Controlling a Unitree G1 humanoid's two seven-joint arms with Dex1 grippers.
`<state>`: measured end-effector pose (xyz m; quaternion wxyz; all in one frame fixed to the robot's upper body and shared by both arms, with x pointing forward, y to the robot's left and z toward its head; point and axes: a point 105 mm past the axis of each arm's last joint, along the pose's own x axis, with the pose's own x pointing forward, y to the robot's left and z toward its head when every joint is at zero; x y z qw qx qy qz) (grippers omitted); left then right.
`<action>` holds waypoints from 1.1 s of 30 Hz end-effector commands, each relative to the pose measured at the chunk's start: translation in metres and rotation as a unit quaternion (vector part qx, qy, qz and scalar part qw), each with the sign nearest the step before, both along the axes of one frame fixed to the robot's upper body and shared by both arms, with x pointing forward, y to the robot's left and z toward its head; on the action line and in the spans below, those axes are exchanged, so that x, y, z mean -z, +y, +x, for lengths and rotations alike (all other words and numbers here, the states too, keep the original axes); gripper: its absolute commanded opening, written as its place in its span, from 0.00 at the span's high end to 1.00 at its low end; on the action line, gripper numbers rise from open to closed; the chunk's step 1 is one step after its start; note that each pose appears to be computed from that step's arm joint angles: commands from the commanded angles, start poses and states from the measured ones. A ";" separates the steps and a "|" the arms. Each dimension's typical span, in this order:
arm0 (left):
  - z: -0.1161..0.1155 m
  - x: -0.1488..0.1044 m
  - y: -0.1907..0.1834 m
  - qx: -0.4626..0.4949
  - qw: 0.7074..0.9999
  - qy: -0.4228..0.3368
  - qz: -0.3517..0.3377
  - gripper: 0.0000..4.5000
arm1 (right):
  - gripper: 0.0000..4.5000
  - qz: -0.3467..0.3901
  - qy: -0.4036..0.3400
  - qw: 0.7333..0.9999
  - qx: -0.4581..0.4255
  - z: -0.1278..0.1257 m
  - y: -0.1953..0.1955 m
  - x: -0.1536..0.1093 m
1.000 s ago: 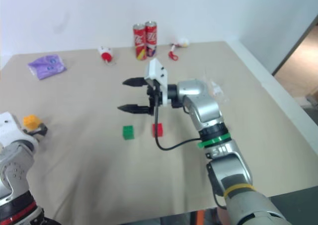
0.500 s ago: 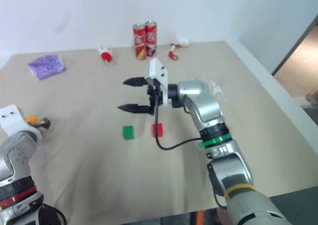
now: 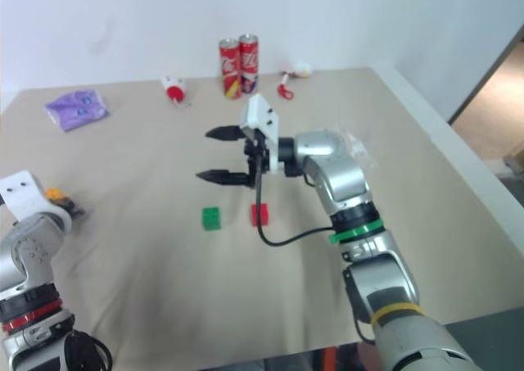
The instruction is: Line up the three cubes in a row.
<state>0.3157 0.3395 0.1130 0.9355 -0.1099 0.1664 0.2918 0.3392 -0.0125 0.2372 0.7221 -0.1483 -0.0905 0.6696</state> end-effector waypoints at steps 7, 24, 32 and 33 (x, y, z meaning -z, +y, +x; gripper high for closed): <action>0.023 -0.041 -0.046 0.212 0.970 -0.070 0.097 0.71 | 0.00 0.001 -0.031 1.000 -0.004 -0.003 -0.009 -0.015; -0.015 -0.020 -0.149 0.725 0.683 -0.022 0.087 0.71 | 0.00 -0.074 -0.018 0.996 -0.051 -0.044 -0.061 -0.012; -0.018 -0.005 -0.168 0.829 0.545 0.012 0.122 0.71 | 0.00 -0.067 -0.020 0.997 -0.022 -0.048 -0.064 -0.014; -0.021 0.000 -0.165 0.839 0.529 0.022 0.125 0.71 | 0.00 -0.067 -0.018 0.997 -0.019 -0.049 -0.066 -0.013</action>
